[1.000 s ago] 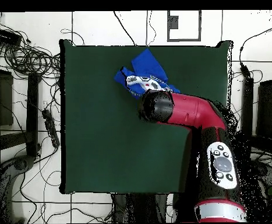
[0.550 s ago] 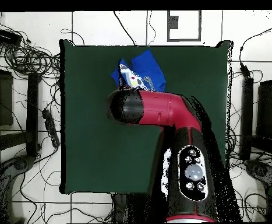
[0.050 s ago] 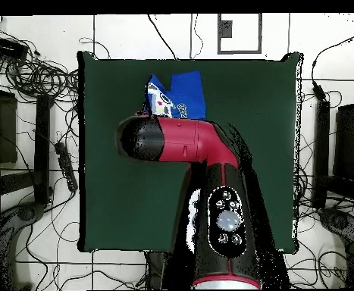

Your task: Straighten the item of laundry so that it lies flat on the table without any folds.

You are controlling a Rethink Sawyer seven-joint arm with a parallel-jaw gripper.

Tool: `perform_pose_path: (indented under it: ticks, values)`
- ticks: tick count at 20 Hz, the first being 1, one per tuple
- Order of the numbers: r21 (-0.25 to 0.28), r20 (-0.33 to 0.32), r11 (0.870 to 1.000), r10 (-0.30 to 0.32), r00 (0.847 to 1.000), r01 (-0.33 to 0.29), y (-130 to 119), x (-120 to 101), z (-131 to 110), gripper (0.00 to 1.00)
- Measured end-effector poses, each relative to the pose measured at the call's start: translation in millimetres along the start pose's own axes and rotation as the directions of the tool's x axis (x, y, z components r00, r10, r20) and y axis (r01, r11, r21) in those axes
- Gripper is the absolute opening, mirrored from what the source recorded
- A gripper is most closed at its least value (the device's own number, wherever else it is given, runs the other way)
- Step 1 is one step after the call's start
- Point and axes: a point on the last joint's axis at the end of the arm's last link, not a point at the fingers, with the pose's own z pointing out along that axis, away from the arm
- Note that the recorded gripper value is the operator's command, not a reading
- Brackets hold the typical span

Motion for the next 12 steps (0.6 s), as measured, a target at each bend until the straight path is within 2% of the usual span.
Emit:
perform_pose_path:
  ticks: [12]
  values:
    - [0.014, 0.011, 1.000, 0.028, 1.000, -0.028, 0.2, 1.9, -8.6, 0.00]
